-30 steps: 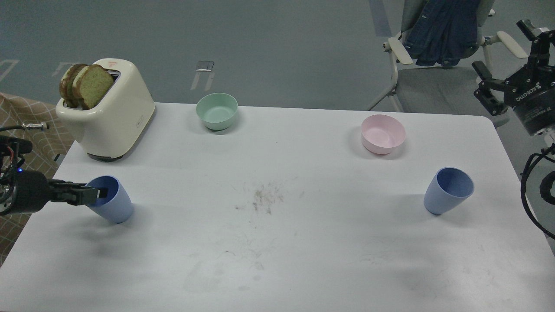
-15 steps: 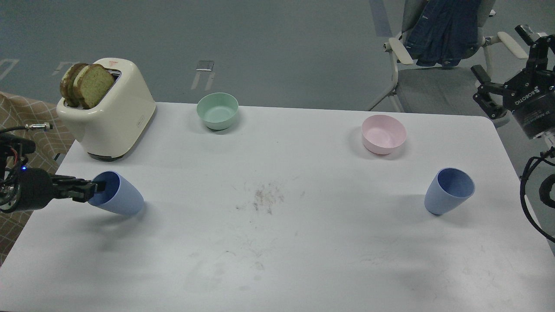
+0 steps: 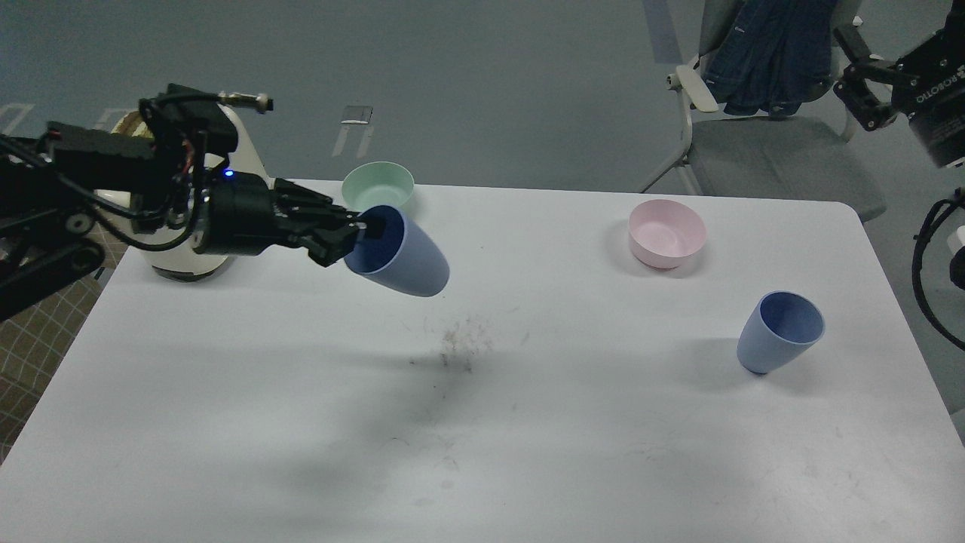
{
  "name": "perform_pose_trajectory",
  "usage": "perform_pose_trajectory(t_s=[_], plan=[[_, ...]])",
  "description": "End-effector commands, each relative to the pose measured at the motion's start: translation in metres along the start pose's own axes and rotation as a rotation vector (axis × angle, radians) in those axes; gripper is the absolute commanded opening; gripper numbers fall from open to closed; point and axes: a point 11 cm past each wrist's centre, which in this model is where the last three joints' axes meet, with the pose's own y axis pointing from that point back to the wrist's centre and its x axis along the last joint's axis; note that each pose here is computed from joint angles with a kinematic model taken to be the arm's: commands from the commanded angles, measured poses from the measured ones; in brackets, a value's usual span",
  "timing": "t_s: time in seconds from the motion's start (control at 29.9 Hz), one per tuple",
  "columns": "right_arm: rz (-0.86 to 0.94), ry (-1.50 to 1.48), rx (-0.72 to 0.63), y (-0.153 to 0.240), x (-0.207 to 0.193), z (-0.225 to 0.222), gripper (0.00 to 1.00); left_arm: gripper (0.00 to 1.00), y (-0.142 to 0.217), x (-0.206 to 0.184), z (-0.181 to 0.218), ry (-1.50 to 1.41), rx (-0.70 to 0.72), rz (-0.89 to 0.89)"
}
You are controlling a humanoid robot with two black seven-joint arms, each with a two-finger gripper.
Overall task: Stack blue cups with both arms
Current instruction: 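Carry the blue cup to the table center and set it down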
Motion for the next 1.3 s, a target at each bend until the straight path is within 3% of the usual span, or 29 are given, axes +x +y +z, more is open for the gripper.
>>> perform_pose_trajectory(t_s=[0.0,0.2,0.53,1.27], plan=[[-0.071,0.045,0.012,-0.025,-0.015,-0.014,1.0,0.0,-0.049,0.029,0.024,-0.083,-0.044,0.032],[-0.134,0.09,0.031,-0.049,-0.03,-0.035,1.0,0.0,-0.112,0.012,0.048,-0.186,-0.089,-0.083],[-0.206,0.131,0.05,-0.073,-0.049,-0.054,1.0,0.0,-0.158,-0.008,0.072,-0.289,-0.125,-0.242],[-0.218,0.128,0.029,-0.073,-0.053,-0.045,1.0,0.0,-0.17,-0.044,0.071,-0.264,-0.135,-0.338]])
